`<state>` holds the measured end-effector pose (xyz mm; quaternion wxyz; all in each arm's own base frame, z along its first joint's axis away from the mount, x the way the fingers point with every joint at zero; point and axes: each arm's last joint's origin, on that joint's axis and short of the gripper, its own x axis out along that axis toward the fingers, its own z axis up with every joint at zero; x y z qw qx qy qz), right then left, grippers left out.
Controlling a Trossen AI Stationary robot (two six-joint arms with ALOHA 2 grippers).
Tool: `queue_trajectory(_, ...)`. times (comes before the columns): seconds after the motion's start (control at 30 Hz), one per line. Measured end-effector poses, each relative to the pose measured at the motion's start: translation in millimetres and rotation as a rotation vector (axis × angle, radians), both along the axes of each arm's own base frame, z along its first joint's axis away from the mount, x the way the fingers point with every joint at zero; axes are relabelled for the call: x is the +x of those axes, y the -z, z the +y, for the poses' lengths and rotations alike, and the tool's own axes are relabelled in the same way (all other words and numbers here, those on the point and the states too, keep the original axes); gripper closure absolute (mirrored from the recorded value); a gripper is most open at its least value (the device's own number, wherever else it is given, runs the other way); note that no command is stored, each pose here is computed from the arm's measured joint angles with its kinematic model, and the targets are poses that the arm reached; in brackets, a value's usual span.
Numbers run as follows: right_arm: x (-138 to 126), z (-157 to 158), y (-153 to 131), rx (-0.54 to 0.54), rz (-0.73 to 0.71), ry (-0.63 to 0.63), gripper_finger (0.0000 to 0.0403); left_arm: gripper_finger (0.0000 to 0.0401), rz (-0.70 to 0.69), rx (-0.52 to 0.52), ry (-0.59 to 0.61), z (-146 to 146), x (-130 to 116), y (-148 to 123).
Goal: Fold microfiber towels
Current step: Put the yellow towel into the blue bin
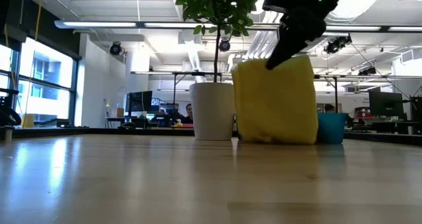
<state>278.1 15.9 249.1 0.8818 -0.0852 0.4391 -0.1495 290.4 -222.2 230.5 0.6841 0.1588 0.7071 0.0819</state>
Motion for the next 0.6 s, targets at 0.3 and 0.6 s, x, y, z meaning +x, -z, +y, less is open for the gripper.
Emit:
queue_trajectory(0.3,-14,-47,-4,-0.301,0.096,0.303,0.0403,0.0288,0.026,0.019,-0.029,12,4,-2)
queue_trajectory(0.6,-19,-91,-8,-0.377,0.12,0.429,0.0403,0.0288,-0.001,0.041,-0.025,20,8,-7)
